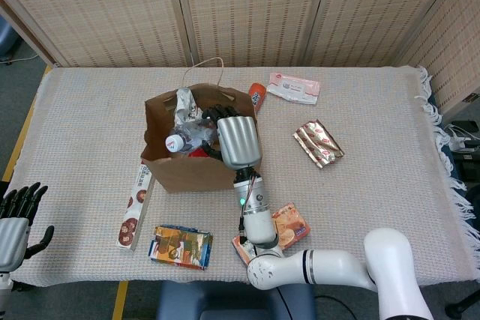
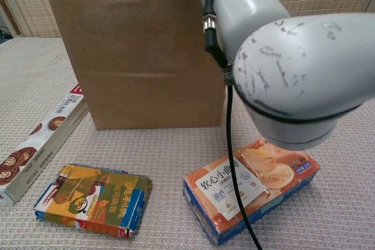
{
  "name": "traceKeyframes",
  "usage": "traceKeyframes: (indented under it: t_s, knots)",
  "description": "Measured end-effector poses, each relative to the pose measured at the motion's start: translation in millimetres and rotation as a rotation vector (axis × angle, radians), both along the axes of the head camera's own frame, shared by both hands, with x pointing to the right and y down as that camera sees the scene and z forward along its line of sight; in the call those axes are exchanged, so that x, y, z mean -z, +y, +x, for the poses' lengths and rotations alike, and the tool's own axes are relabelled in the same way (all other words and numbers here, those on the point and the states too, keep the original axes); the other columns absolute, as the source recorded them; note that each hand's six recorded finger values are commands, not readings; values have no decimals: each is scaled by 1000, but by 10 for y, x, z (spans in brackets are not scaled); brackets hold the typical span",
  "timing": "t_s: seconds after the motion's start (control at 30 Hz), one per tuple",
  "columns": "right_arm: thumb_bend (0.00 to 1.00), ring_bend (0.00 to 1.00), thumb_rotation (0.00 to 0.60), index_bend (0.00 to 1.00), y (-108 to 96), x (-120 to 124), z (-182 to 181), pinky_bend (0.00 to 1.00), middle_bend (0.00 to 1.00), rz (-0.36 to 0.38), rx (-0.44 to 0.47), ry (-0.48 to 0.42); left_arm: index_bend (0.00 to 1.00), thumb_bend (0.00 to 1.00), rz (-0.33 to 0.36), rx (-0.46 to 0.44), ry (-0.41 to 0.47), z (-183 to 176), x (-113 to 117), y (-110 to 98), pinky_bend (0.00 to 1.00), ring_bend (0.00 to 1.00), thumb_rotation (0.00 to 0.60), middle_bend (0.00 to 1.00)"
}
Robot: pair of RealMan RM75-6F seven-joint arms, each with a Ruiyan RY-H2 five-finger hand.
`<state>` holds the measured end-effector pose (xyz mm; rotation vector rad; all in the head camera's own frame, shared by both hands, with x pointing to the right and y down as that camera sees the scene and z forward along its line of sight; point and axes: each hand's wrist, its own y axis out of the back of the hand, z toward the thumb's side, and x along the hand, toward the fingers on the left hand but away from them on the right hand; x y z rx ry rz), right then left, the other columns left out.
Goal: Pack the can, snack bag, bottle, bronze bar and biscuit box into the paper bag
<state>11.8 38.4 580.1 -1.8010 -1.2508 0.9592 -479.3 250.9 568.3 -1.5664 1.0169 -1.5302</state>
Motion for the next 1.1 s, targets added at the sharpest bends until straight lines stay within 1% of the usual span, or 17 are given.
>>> traceKeyframes:
  t_s: [0.03,0.07,0.13,0.2,0.23,0.3,0.37,0.53,0.63,0.7,0.77,0.9,0.97,1.03,1.1]
  knots:
    - [314,399,600,404,16,-33,15,522,497,-33,-1,20,46,395,0,0,-1,1,0,0,0,0,600,0]
    - [314,353,600,342,30,-50,24,488,454,-59,-1,33,46,395,1,0,-1,1,1,0,0,0,600,0]
    - [300,208,600,131,64,-65,40,373,311,-118,3,53,46,394,1,0,-2,2,1,1,0,0,600,0]
    - [268,133,600,19,82,-47,56,309,226,-158,10,60,46,395,1,-1,-3,3,0,1,0,0,600,0]
    - [247,113,600,0,85,-18,67,295,198,-174,15,60,46,395,0,-1,-4,3,-1,1,0,0,600,0]
    - [233,103,600,0,76,41,88,284,184,-184,21,53,46,396,0,-1,-4,3,0,2,0,0,600,0]
    - [213,92,600,0,51,125,121,274,180,-179,23,30,46,395,1,-1,-5,2,0,3,0,0,600,0]
    - [196,75,600,0,-43,342,268,256,170,-121,4,-22,46,394,0,1,-4,2,0,3,0,0,600,0]
    - [196,75,600,0,-117,448,461,252,170,-88,-17,-11,46,395,0,1,-5,3,0,3,0,0,600,0]
    - [197,75,600,0,-158,495,620,245,170,-69,-32,11,46,395,0,0,-6,3,0,3,0,0,600,0]
    - [196,75,600,0,-192,523,855,233,170,-51,-57,53,46,395,1,0,-6,5,1,3,0,0,600,0]
    - [196,75,600,0,-185,461,1397,219,170,-47,-121,169,46,394,1,-1,-7,9,2,5,0,0,600,0]
    - [196,75,600,0,-140,367,1709,214,170,-70,-164,227,46,394,1,-2,-7,11,2,5,0,0,600,0]
    - [196,75,600,0,-76,236,1975,204,170,-110,-209,261,46,395,1,-4,-8,13,1,4,0,0,600,0]
    - [196,66,600,0,-28,109,2167,178,160,-146,-245,286,46,395,2,-6,-11,18,-1,2,0,0,600,0]
